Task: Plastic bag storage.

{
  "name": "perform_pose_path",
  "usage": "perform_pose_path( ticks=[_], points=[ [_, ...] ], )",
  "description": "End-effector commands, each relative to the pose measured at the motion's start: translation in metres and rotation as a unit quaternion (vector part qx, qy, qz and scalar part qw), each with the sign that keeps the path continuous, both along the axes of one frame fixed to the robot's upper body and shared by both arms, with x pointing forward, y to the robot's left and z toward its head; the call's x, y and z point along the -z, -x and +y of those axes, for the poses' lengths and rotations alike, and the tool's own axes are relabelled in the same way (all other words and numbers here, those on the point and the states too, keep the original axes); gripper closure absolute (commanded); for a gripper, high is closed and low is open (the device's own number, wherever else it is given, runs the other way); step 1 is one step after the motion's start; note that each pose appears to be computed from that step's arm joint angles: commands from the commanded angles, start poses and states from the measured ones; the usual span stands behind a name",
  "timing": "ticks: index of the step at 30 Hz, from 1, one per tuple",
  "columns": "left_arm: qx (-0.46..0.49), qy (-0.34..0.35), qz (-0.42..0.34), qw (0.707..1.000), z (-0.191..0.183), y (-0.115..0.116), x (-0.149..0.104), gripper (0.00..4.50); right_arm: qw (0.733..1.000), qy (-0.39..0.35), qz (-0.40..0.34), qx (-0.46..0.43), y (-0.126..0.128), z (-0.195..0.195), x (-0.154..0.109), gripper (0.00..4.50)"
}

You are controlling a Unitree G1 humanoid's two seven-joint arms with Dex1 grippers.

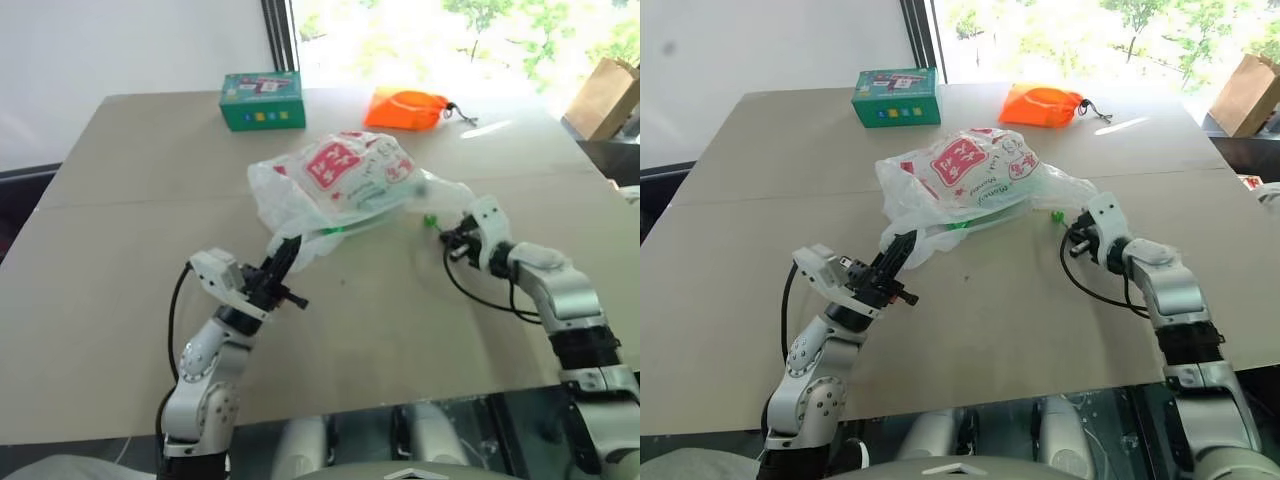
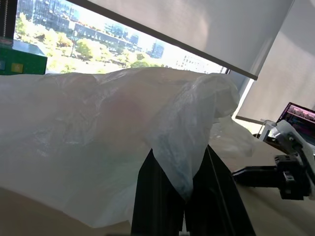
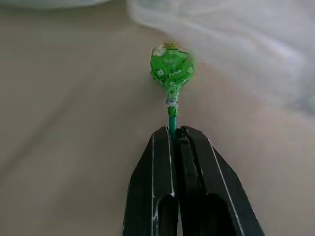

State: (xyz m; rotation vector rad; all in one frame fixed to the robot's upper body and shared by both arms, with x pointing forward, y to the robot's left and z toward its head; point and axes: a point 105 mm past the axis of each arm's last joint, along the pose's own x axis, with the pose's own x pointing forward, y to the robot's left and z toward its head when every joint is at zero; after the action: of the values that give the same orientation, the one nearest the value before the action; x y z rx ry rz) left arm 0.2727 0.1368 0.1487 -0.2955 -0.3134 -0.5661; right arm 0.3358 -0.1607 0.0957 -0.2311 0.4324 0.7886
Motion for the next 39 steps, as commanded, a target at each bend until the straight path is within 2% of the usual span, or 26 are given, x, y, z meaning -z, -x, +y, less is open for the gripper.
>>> perform_pose_path(
  ticks=[1, 3, 11, 16, 19, 21, 23, 24, 31, 33, 36, 39],
  points=[
    [0.005, 0.000, -0.015, 1.000, -0.003, 0.003, -0.006, 4.50, 0.985, -0.034, 0.057, -0.162, 0.047, 0.043, -0.010, 4.42],
    [0.010, 0.000, -0.016, 1.000, -0.005, 0.004, -0.006, 4.50, 0.981, -0.041, 0.050, -0.184, 0.051, 0.058, -0.017, 4.42],
    [0.023, -0.014, -0.012, 1.000, -0.006, 0.012, 0.000, 4.50, 0.982, -0.107, -0.020, -0.155, 0.008, 0.122, -0.054, 4.42],
    [0.032, -0.022, -0.006, 0.999, -0.009, 0.015, 0.007, 4.50, 0.982, -0.143, -0.108, -0.067, -0.052, 0.168, -0.094, 4.42],
    [0.036, -0.027, -0.008, 0.999, -0.012, 0.015, 0.007, 4.50, 0.966, -0.206, -0.157, -0.010, -0.075, 0.180, -0.127, 3.56],
    [0.033, -0.027, -0.012, 0.999, -0.012, 0.014, 0.005, 4.50, 0.964, -0.206, -0.170, -0.017, -0.074, 0.182, -0.126, 2.52],
    [0.026, -0.025, -0.012, 0.999, -0.009, 0.015, 0.005, 4.50, 0.972, -0.159, -0.164, -0.058, -0.062, 0.172, -0.100, 1.47],
    [0.024, -0.026, -0.011, 0.999, -0.008, 0.015, 0.006, 4.50, 0.974, -0.137, -0.167, -0.070, -0.056, 0.162, -0.090, 1.08],
    [0.006, -0.021, -0.005, 1.000, -0.004, 0.013, 0.008, 4.50, 0.979, -0.114, -0.132, -0.108, -0.013, 0.093, -0.062, 1.08],
    [0.004, -0.019, -0.003, 1.000, -0.003, 0.012, 0.009, 4.50, 0.985, -0.083, -0.137, -0.070, -0.015, 0.064, -0.053, 1.08],
    [0.003, -0.019, -0.002, 1.000, -0.003, 0.009, 0.010, 4.50, 0.987, -0.033, -0.151, 0.043, -0.034, 0.009, -0.042, 1.08],
    [0.003, -0.019, -0.002, 1.000, -0.004, 0.008, 0.011, 4.50, 0.982, -0.030, -0.155, 0.100, -0.043, -0.015, -0.043, 1.08]
  ],
)
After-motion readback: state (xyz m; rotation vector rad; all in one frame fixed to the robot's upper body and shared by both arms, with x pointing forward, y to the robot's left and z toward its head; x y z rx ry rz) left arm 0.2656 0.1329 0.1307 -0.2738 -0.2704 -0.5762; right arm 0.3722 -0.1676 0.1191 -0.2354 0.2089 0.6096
